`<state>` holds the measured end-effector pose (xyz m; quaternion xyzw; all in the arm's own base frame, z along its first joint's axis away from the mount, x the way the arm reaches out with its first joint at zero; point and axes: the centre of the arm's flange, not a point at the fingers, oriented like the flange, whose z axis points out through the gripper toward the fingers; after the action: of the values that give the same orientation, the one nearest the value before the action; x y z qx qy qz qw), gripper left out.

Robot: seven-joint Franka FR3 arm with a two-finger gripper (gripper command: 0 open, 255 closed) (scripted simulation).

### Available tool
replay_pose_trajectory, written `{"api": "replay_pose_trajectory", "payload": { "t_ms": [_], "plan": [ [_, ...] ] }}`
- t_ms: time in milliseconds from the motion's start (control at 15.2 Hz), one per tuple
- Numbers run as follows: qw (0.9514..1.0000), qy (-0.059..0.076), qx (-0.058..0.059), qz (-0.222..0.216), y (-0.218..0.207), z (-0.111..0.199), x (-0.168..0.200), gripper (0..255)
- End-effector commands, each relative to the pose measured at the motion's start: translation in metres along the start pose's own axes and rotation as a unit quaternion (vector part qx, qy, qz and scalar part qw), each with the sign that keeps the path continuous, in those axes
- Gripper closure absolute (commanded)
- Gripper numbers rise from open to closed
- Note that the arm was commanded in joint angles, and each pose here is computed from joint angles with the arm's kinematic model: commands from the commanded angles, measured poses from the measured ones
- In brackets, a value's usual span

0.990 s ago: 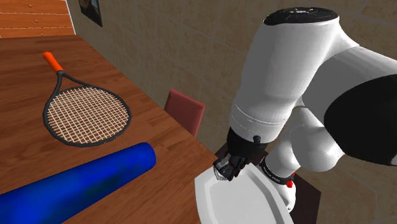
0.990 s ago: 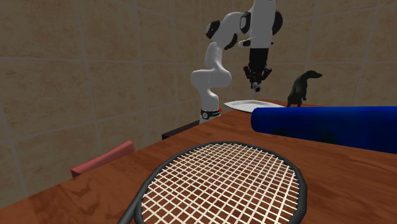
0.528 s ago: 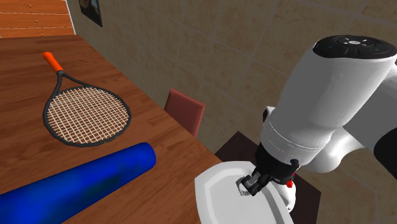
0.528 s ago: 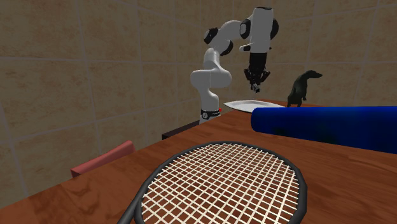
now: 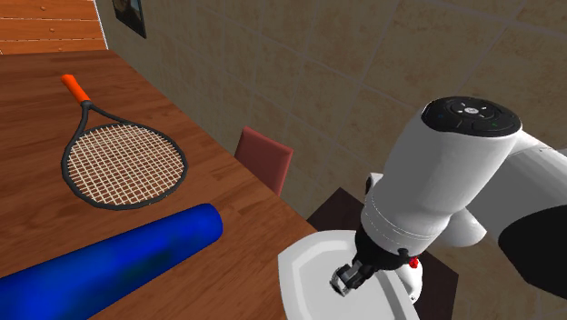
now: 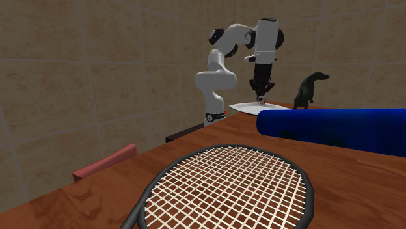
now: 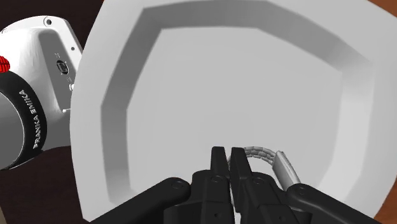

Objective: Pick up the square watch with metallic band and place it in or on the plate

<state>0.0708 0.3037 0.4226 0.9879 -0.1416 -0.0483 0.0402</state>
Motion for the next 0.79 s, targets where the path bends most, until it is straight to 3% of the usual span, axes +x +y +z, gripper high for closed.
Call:
{"api": "replay_pose_trajectory", "payload": {
  "t_ms": [0, 198, 726],
  "plan": [
    [1.0000, 0.000, 0.000, 0.000, -0.001, 0.011, 0.001, 255],
    [1.0000, 0.000, 0.000, 0.000, -0.003, 0.026, 0.003, 255],
    [1.0000, 0.000, 0.000, 0.000, -0.003, 0.026, 0.003, 255]
  ]
}}
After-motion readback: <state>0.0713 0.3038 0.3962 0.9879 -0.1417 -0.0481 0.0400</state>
